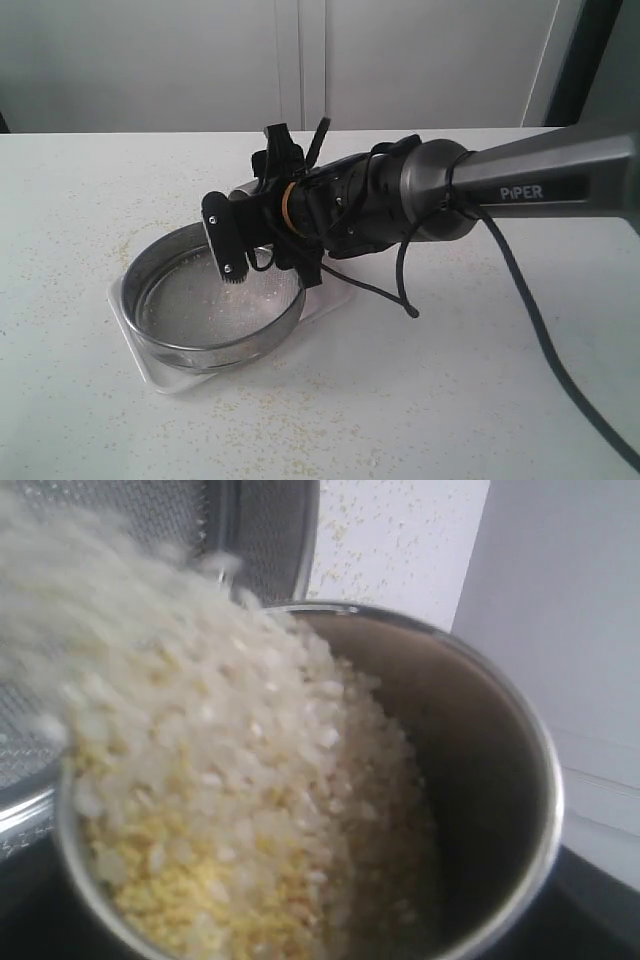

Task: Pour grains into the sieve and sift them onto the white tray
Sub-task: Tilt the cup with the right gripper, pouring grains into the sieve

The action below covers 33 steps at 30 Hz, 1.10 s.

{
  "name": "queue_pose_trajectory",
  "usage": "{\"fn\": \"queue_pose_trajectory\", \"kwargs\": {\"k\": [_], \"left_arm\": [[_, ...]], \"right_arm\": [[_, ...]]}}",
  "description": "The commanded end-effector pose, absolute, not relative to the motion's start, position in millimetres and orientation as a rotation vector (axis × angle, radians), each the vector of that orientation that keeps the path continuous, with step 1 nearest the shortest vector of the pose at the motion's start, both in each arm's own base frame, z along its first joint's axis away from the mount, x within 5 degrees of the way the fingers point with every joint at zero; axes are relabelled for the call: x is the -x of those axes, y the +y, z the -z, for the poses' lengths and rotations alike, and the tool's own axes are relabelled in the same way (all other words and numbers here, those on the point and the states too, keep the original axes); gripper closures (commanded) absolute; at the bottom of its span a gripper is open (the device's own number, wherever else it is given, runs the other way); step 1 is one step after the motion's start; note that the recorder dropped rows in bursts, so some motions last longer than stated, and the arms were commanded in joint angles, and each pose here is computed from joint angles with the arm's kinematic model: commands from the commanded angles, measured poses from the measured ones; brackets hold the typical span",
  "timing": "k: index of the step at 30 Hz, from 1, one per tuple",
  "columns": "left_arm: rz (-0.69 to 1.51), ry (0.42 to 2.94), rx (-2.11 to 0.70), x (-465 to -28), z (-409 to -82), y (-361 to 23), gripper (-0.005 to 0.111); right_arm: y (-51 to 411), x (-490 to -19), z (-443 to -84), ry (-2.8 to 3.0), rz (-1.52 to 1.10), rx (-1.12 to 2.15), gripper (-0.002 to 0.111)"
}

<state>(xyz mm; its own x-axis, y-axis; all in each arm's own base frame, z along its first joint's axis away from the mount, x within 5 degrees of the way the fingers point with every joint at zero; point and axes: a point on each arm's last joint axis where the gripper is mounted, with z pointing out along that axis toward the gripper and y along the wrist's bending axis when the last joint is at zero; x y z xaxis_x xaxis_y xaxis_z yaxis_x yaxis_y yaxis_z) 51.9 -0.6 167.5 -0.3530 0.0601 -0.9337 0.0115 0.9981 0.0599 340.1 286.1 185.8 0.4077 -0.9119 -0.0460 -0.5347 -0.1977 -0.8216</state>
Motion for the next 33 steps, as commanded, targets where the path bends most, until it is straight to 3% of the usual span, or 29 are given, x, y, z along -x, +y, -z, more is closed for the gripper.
{"fn": "queue_pose_trajectory", "kwargs": {"k": [1,19,33], "left_arm": [[-0.042,1.931,-0.043,-52,-166,-1,0.107],[-0.042,1.931,-0.043,-52,-166,-1,0.107],[-0.042,1.931,-0.043,-52,-166,-1,0.107]], "right_arm": [[287,-341,-191,1.155,0.638,1.907,0.108],[299,-332,-191,1.061,0.606,1.958,0.108],[301,-329,-192,0.99,0.725,2.009,0.108]]}}
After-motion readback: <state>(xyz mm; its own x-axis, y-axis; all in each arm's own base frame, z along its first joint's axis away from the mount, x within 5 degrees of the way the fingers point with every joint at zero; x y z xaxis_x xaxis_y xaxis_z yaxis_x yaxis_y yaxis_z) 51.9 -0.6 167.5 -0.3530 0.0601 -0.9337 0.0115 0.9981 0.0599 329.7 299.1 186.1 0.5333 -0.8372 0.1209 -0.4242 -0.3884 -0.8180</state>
